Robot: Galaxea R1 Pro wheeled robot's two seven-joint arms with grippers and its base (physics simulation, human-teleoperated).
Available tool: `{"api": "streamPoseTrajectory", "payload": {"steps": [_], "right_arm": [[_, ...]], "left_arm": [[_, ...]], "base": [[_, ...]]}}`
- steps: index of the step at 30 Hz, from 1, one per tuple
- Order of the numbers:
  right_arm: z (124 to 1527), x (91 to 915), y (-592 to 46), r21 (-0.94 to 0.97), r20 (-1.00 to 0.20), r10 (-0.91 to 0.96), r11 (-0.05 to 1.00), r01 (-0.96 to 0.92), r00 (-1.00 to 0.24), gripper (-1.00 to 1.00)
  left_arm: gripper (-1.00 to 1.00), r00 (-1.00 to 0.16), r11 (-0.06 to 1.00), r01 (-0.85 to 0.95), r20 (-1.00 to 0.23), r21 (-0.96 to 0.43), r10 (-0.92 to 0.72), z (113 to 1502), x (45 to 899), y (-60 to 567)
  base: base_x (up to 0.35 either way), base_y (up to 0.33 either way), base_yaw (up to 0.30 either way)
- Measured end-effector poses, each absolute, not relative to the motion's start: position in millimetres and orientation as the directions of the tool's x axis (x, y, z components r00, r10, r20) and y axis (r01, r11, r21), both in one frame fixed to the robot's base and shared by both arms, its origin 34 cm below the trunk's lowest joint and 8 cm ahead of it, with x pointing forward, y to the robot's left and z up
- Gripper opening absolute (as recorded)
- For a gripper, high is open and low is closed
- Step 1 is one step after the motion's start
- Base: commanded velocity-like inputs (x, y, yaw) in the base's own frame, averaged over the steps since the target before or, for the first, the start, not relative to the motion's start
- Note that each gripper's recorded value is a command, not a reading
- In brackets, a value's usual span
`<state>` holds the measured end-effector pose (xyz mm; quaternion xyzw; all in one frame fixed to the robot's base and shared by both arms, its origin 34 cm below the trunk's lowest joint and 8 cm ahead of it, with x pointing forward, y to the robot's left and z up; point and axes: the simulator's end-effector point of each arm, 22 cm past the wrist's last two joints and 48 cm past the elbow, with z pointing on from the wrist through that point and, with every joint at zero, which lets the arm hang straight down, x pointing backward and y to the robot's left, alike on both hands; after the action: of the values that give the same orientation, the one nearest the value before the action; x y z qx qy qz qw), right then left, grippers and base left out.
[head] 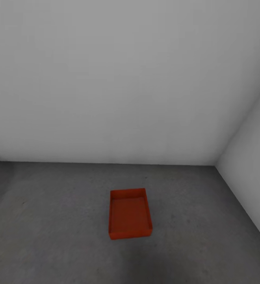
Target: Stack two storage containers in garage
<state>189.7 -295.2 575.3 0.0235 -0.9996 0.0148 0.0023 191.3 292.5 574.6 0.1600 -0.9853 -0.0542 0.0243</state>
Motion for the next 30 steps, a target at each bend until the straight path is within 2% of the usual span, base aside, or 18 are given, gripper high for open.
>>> {"api": "streamPoseTrajectory", "payload": {"steps": [12, 30], "right_arm": [[579.8, 154.9, -294.4, -0.026, 0.039, -0.047, 0.998, -0.048, -0.998, 1.00], [581.1, 163.0, -294.8, -0.027, 0.015, -0.051, 0.998, -0.051, -0.999, 1.00]], "left_arm": [[1.00, -0.949, 0.945, -0.311, 0.016, 0.107, -0.314, 576.0, 195.4, 290.8], [1.00, -0.950, 0.945, -0.312, -0.011, 0.097, -0.313, 578.2, 206.8, 290.5]], "base": [[0.000, 0.000, 0.000], [0.000, 0.000, 0.000]]}}
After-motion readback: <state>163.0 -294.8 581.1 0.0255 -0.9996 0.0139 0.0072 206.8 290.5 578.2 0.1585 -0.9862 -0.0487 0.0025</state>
